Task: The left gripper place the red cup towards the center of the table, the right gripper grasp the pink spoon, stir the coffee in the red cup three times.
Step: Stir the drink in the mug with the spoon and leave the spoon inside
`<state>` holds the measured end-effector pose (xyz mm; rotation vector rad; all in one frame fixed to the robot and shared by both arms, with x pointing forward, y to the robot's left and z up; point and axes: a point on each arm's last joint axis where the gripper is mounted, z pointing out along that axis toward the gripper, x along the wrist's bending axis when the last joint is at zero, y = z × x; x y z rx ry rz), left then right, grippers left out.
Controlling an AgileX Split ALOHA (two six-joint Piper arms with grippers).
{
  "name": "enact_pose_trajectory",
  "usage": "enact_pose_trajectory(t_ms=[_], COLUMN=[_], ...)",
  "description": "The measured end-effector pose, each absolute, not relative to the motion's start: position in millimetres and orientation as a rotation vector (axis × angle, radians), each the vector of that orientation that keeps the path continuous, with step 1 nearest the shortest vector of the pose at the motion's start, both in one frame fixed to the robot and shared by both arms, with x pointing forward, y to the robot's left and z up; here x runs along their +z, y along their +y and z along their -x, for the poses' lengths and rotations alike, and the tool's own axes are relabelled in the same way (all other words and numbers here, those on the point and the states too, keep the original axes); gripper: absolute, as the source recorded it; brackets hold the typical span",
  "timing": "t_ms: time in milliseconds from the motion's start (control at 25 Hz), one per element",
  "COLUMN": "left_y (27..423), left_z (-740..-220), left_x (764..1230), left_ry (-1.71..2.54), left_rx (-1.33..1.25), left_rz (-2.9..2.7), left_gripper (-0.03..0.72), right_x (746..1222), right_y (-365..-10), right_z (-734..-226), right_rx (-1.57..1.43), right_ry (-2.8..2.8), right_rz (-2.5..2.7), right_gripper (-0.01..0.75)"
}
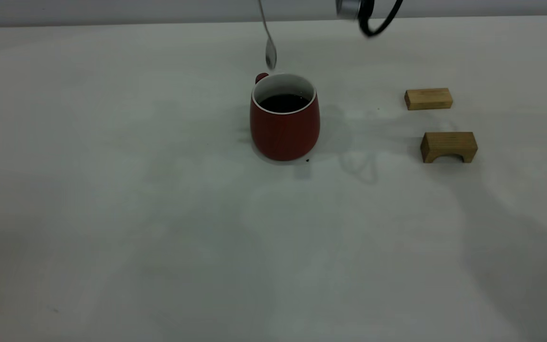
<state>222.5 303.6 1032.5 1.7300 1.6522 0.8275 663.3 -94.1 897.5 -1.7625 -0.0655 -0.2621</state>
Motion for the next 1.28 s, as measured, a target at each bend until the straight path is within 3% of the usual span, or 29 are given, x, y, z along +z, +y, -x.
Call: enact_pose_trajectory(t_ms=[200,440,800,1040,1280], left_y=[303.6,303.6,303.5,303.5,303.6], left_z=[-222.5,-222.5,-222.5,-222.5,-222.5], left_x=[1032.5,1032.5,1032.5,1032.5,1032.5], left_ry=[1.652,1.652,1.653,1.653,1.653], left_rx=[0.828,0.828,0.826,0.826,0.827], left_rz=[-1.73,-1.73,-1.729,-1.729,-1.729], left_gripper=[0.425,0.425,0.425,0.425,0.425], right_x=[859.6,852.2,828.8,825.7,818.1], right_y=[-108.0,-119.0,-110.6,-87.2,-97.9], right_z=[-670.8,-672.7,-663.9,-667.6,-677.1], right_rx=[-0.346,-0.313,-0.134,-0.24,-0.316], right_ry=[-0.092,-0.06,0.069,-0.054,-0.071], right_rz=[1.833,1.878,1.886,1.815,1.86], right_gripper=[0.134,0.134,0.134,0.134,0.134])
